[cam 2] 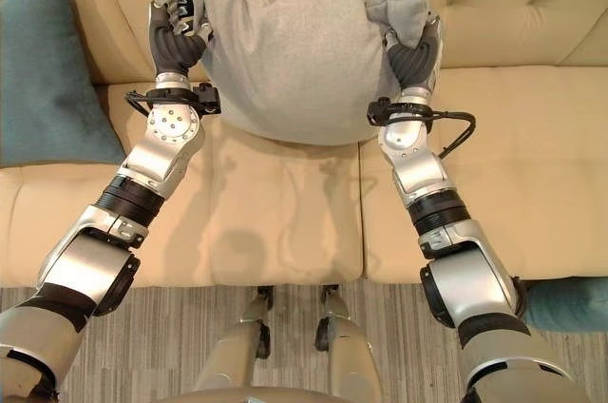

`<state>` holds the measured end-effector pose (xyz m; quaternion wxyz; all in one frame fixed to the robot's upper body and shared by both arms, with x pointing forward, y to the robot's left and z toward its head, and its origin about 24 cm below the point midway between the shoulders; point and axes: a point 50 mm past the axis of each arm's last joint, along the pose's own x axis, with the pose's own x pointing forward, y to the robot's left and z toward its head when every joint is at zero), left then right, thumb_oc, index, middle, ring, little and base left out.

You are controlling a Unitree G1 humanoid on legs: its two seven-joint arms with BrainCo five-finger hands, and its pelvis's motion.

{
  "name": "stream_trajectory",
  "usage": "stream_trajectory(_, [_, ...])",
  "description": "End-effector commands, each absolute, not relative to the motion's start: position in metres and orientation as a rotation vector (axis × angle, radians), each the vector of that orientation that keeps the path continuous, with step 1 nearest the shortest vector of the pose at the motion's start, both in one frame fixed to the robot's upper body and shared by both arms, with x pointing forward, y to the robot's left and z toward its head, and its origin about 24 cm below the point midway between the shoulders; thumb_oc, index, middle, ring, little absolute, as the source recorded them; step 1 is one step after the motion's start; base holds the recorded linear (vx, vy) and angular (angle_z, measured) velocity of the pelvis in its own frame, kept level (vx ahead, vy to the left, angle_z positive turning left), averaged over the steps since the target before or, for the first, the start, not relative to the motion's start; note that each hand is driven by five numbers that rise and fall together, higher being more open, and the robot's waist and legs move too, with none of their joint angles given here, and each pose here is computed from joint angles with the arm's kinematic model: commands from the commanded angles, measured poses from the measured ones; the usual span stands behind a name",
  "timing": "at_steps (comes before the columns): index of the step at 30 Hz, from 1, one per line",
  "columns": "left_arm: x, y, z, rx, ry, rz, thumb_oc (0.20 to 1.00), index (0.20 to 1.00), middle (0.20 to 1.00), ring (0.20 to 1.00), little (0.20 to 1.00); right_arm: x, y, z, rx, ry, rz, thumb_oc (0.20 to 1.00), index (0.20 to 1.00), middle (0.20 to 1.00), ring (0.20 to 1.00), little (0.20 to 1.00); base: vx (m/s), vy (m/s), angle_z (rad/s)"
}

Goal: Pick up all the scattered cushions and arrange them neatly on the sofa.

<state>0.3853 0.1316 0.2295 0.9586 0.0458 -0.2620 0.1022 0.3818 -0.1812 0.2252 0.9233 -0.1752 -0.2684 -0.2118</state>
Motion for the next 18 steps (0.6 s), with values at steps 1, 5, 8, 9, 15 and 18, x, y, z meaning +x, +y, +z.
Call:
stream_trajectory(1, [0.372,0.1,0.272,0.019,-0.758,0.069,0.2,0.2,0.2,0.2,0.2,0.373,-0.138,0.282,-0.306,-0.821,-0.318,0.2,0.2,0.2,0.2,0.2,-0.07,-0.039,-0.02])
stream_trajectory(5, [0.372,0.095,0.267,-0.027,-0.736,0.051,0.2,0.2,0.2,0.2,0.2,0.377,-0.142,0.285,-0.338,-0.809,-0.334,0.2,0.2,0.2,0.2,0.2,-0.02,-0.026,0.0])
stream_trajectory(8, [0.373,0.094,0.259,-0.029,-0.702,0.049,0.2,0.2,0.2,0.2,0.2,0.379,-0.146,0.28,-0.355,-0.786,-0.344,0.2,0.2,0.2,0.2,0.2,-0.01,-0.027,0.0])
stream_trajectory(9, [0.373,0.094,0.257,-0.029,-0.696,0.051,0.2,0.2,0.2,0.2,0.2,0.381,-0.148,0.278,-0.364,-0.773,-0.344,0.2,0.2,0.2,0.2,0.2,-0.03,-0.067,0.01])
stream_trajectory(15, [0.365,0.087,0.259,-0.102,-0.717,0.006,0.2,0.2,0.2,0.2,0.2,0.386,-0.157,0.266,-0.416,-0.706,-0.348,0.2,0.2,0.2,0.2,0.2,-0.02,-0.053,0.07])
stream_trajectory(18, [0.355,0.082,0.269,-0.125,-0.778,-0.022,0.2,0.2,0.2,0.2,0.2,0.385,-0.162,0.262,-0.418,-0.698,-0.36,0.2,0.2,0.2,0.2,0.2,0.0,-0.026,0.01])
